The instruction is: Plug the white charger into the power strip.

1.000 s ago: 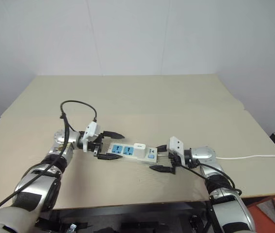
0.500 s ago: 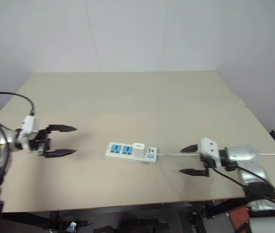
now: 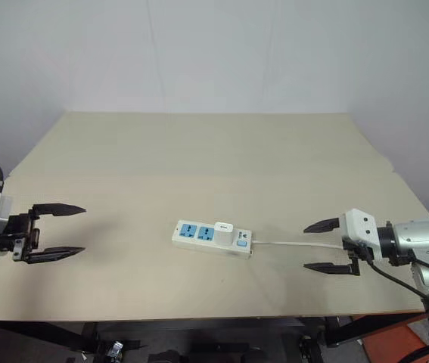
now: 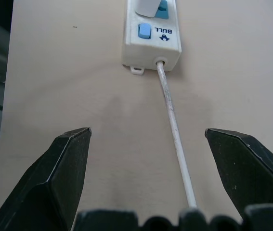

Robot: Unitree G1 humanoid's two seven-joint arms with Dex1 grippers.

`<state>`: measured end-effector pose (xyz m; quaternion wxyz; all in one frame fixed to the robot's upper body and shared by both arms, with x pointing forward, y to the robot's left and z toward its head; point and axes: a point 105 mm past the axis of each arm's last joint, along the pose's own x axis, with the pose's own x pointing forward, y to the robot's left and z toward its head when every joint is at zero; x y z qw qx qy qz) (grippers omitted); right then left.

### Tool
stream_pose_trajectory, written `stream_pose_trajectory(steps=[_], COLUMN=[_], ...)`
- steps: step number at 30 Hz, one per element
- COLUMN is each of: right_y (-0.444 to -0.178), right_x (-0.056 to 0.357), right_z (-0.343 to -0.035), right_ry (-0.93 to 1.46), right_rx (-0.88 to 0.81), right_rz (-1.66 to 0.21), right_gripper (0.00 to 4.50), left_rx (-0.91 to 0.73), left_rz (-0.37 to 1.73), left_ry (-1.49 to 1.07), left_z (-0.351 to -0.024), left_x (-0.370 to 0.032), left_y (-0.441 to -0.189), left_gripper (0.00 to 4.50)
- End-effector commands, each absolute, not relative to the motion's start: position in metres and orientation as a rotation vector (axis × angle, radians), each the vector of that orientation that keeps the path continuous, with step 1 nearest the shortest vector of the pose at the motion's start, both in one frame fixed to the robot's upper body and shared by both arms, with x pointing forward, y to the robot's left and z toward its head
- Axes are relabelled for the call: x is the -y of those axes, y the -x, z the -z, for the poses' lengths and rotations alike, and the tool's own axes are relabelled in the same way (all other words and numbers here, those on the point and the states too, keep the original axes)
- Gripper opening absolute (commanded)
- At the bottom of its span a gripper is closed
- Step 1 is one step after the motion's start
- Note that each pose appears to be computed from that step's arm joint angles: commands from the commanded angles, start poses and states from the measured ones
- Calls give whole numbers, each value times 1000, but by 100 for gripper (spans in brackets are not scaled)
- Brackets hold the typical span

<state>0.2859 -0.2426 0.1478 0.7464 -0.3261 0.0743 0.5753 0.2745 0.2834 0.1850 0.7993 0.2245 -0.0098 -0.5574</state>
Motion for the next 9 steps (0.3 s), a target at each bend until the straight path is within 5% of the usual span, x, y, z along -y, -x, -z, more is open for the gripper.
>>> stream_pose_trajectory(steps=[1,9], right_y=[-284,-275], right_x=[246,247], right_z=[-159,-167], right_ry=[738,709], right_rx=[-133,-136], right_rz=[-1217,-1155], right_gripper=[444,444], left_rx=[63,92], left_rz=[1196,1206], left_ry=[-504,-478], left_z=[-196,-198], left_x=[-279,-265], left_y=[-275,-275], left_gripper=[450,450])
